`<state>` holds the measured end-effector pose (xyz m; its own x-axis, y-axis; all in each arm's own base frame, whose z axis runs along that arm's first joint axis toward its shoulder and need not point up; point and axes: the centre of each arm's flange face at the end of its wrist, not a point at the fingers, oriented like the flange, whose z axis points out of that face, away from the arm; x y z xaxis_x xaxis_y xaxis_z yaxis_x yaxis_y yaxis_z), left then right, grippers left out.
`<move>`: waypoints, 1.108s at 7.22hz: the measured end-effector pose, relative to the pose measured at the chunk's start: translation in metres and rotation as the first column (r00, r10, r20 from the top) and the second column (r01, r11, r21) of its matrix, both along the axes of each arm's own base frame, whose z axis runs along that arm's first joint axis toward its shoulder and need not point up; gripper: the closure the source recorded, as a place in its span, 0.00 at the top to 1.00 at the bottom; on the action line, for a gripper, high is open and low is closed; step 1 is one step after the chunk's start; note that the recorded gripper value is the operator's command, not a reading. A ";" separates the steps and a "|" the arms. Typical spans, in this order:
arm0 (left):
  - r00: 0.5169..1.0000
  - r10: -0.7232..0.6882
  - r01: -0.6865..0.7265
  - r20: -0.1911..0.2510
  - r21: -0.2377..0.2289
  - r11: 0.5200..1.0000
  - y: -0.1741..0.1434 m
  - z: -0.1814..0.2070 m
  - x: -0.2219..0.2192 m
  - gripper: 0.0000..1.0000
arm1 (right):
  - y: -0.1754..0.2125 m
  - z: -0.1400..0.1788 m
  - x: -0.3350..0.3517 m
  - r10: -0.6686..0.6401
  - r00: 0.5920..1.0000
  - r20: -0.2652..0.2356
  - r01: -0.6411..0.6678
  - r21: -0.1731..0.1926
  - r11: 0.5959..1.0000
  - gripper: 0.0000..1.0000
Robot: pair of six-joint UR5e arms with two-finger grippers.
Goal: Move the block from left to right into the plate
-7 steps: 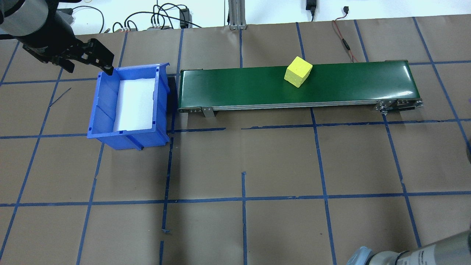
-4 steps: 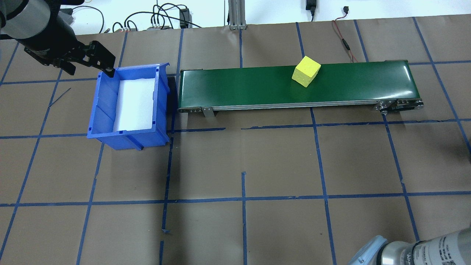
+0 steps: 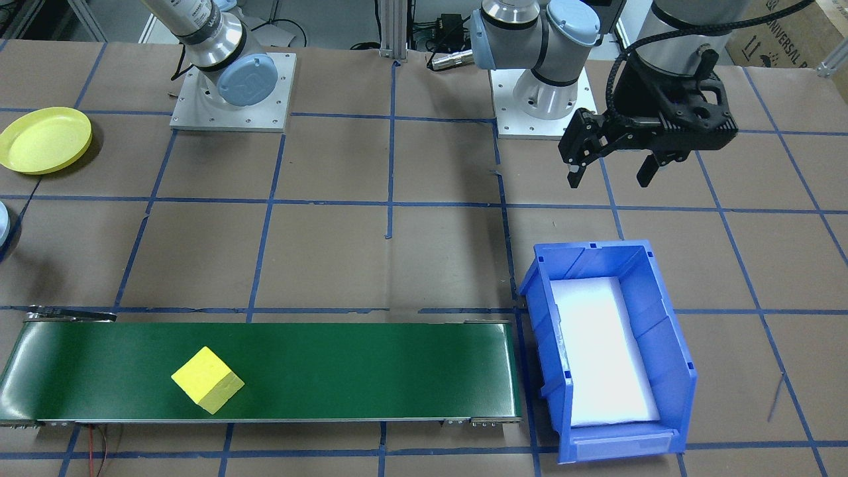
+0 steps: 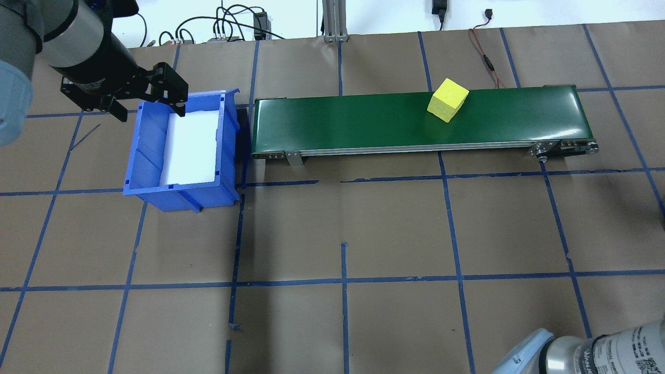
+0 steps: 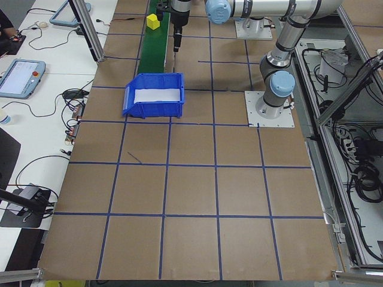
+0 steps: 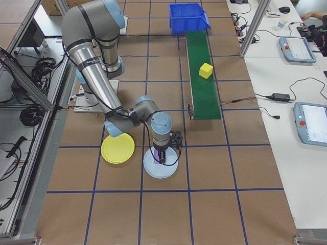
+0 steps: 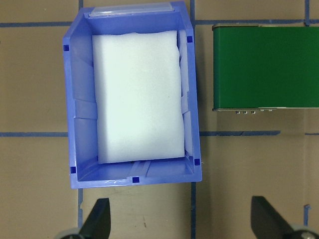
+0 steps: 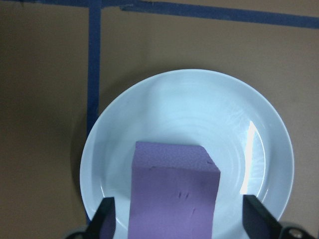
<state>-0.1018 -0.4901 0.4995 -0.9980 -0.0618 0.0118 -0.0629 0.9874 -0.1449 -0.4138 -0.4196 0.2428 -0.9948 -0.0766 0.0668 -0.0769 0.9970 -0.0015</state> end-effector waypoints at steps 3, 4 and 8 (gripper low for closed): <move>0.999 0.033 -0.033 -0.007 0.003 0.999 0.003 -0.002 -0.008 1.00 | -0.071 0.066 0.095 0.018 0.996 0.082 -0.014 -0.045 0.999 1.00; 0.999 0.033 -0.033 -0.007 0.004 0.999 0.002 -0.002 -0.008 1.00 | -0.103 0.078 0.146 0.006 0.995 0.103 0.000 -0.055 0.998 1.00; 0.999 0.032 -0.032 -0.007 0.006 0.999 0.002 -0.004 -0.008 1.00 | -0.183 0.079 0.306 -0.254 0.939 0.232 0.275 -0.062 0.959 1.00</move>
